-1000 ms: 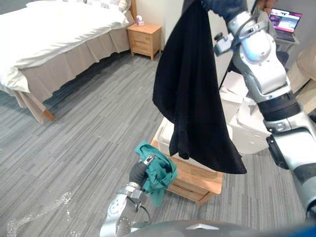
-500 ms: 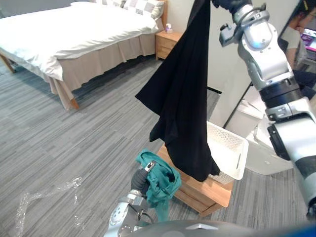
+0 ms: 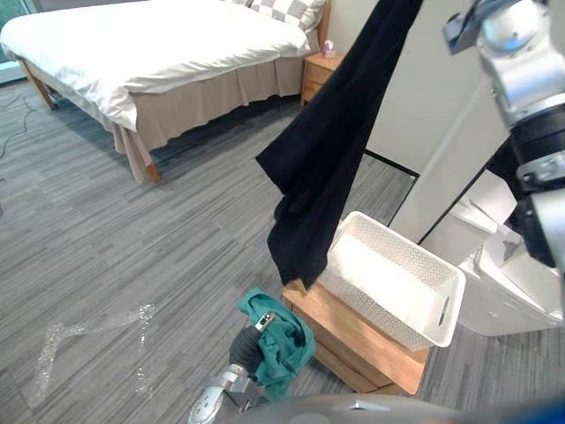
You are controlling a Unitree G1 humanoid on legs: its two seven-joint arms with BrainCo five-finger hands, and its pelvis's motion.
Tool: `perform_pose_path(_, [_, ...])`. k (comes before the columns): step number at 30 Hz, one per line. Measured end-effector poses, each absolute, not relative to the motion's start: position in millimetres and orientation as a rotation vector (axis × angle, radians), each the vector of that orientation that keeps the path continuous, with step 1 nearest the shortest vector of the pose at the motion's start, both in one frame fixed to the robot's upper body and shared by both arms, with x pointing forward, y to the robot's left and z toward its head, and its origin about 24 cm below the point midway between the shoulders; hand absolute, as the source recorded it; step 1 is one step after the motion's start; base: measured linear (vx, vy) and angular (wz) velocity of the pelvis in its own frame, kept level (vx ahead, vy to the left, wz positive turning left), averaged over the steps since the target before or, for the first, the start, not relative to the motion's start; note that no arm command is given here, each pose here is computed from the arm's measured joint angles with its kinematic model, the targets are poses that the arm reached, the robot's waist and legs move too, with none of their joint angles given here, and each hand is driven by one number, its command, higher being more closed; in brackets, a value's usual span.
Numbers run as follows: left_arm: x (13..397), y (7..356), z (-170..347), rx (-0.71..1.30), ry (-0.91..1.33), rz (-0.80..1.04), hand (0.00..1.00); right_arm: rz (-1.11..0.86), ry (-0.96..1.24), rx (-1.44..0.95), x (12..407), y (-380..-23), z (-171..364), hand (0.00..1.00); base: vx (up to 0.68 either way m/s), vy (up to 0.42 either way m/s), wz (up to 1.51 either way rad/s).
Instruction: Tidy the bed and pick cloth on bed and put in laundry
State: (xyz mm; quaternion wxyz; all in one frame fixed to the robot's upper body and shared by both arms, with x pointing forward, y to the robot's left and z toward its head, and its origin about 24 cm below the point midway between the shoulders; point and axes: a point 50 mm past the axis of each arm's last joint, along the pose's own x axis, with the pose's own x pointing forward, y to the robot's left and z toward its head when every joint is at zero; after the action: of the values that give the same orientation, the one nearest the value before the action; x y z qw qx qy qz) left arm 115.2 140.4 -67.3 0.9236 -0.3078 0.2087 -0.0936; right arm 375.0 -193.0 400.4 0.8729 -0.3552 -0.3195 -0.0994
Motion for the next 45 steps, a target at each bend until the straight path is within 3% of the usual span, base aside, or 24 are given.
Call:
perform_pose_path(7, [112, 148, -69, -0.633, 0.444, -0.159, 1.0, -0.329, -0.684, -0.838, 359, -220, 422, 1.0, -0.04, -0.013, -0.31])
perform_pose_path(13, [116, 151, -64, -0.636, 0.426, -0.166, 1.0, -0.246, -0.564, -0.947, 364, -225, 413, 1.0, -0.01, -0.021, -0.24])
perform_pose_path(18, [124, 154, -54, -0.603, 0.405, -0.24, 1.0, -0.103, -0.453, -0.958, 387, -200, 372, 1.0, 0.0, -0.024, -0.1])
perform_pose_path(22, [167, 176, -16, -0.47, 0.192, -0.336, 1.0, -0.127, -0.472, -0.85, 389, -185, 372, 1.0, -0.12, -0.089, 0.05])
perform_pose_path(26, [201, 188, 12, -0.392, 0.009, -0.346, 1.0, -0.23, -0.347, -0.595, 401, -215, 352, 1.0, -0.07, -0.055, 0.27])
perform_pose_path(29, [207, 186, 9, -0.386, 0.003, -0.346, 1.0, -0.288, -0.272, -0.452, 409, -226, 323, 1.0, 0.07, 0.028, 0.23])
perform_pose_path(35, [239, 175, 20, -0.33, -0.061, -0.387, 1.0, -0.4, -0.302, -0.349, 412, -229, 313, 1.0, 0.05, 0.062, 0.11])
perform_pose_path(45, [243, 172, -5, -0.309, -0.004, -0.286, 1.0, -0.501, -0.155, -0.271, 410, -252, 229, 1.0, -0.01, 0.05, -0.09])
